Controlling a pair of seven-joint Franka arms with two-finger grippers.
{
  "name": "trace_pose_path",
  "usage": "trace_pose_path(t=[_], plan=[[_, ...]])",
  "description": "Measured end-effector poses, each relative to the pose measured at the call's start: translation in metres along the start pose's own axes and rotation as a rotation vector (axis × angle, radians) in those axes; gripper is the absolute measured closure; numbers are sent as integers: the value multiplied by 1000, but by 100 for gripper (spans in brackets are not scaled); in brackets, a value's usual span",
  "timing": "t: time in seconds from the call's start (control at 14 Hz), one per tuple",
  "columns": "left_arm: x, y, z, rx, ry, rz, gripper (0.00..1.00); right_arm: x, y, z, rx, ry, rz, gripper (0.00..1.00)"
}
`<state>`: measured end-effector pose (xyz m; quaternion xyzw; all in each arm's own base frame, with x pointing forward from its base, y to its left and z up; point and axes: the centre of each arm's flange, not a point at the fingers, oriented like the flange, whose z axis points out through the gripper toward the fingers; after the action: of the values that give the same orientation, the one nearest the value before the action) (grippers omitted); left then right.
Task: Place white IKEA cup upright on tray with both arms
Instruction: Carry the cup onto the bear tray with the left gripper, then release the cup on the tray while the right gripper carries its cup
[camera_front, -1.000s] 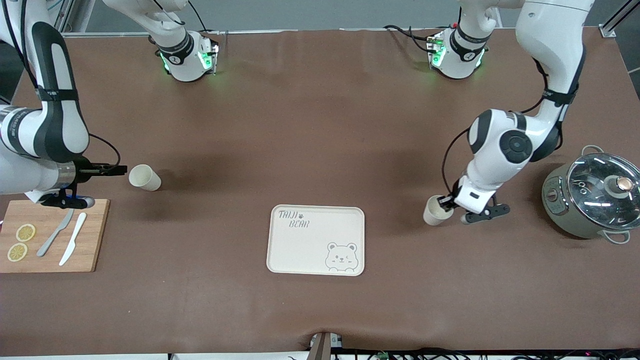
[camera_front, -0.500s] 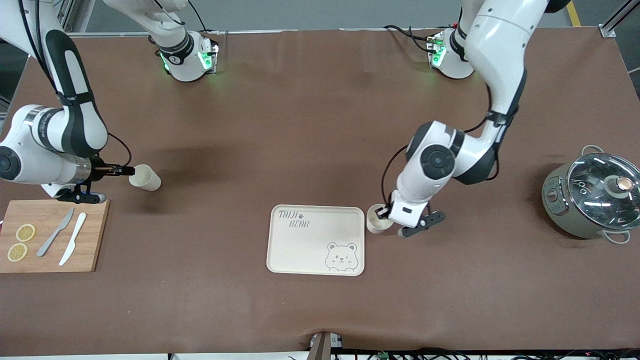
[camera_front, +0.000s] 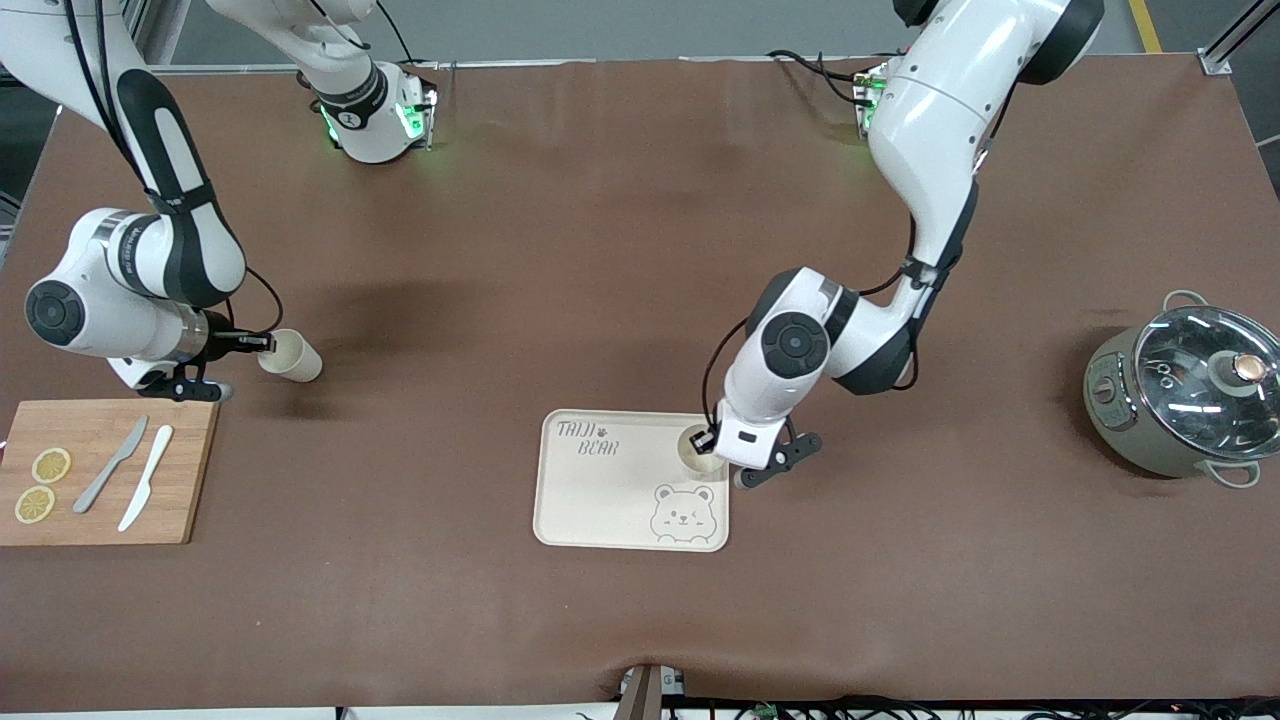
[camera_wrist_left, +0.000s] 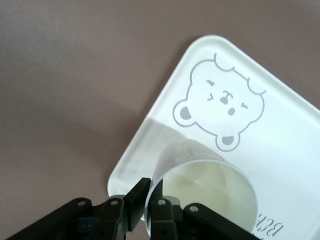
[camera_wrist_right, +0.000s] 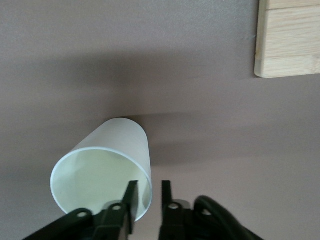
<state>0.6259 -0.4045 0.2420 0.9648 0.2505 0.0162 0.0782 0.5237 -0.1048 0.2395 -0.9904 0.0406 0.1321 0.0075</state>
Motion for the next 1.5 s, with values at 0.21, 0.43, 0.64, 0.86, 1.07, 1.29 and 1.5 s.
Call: trace_pose_path(t=[0.21,0.43,0.64,0.86,1.07,1.29,1.5], plan=[[-8,3,16,11,-9,8,76,1,-1,-5,0,11,-2,98],[-4,7,8,-3,3,8,47,6,-3,-25,2,0,-3,98],[14,14,-43,-34,36,-6,18,17,-22,-72,3,-28,29,98],[56,-6,-143,-48,78,-61,0,28,-67,-105,46,-16,94,98],[78,-37,-213,-4,80,-23,0,45,-132,-112,98,-11,202,98],[106,-77,-255,45,69,-6,0,58,-211,-118,116,-21,310,98],[143,-132,-302,69,73,-55,0,64,-280,-125,156,-19,395,98]])
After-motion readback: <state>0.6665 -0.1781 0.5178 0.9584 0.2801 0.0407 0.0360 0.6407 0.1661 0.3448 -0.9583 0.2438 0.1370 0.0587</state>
